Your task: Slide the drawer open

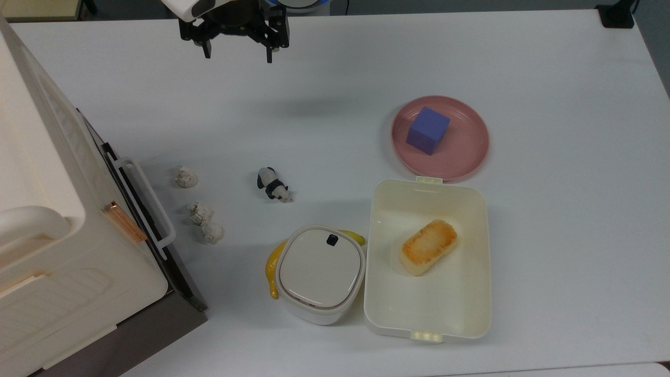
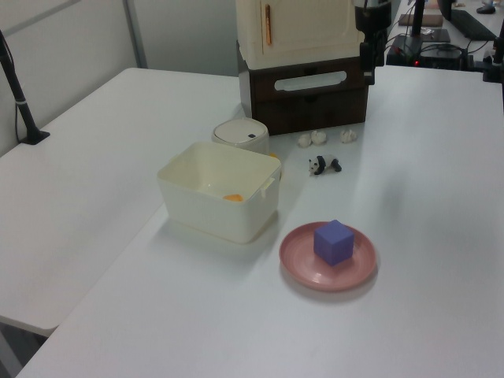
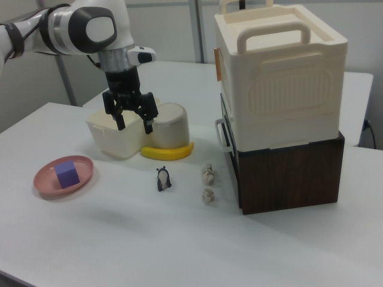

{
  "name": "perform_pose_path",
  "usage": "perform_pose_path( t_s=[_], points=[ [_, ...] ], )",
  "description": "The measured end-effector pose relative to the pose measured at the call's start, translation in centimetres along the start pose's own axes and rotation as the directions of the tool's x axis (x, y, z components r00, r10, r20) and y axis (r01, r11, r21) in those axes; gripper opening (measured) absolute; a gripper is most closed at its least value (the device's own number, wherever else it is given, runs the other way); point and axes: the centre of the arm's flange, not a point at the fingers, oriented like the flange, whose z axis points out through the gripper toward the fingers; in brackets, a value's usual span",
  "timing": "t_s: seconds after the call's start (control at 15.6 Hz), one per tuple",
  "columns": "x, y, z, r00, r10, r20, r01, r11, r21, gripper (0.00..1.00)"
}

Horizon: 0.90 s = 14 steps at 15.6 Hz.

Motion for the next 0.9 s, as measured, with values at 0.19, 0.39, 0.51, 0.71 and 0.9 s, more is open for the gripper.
perform_pose_path(
  t_s=[0.19,0.39,0.51,0.71,0.9],
  points=[
    [0.1,0.1,0.2,1.0,0.002,0.004,-0.002,1.0,0.003,1.0],
    [0.3,-0.1,0.8,1.0,-0.003,0.014,0.003,1.0,0.007,1.0],
    [0.4,-0.2,1.0,1.0,-0.006,0.018,0.006,1.0,0.006,1.0],
    [0.5,-0.2,1.2,1.0,-0.007,0.021,0.007,1.0,0.006,1.0],
    [0.5,-0.2,1.2,1.0,-0.008,0.022,0.008,1.0,0.006,1.0]
  ],
)
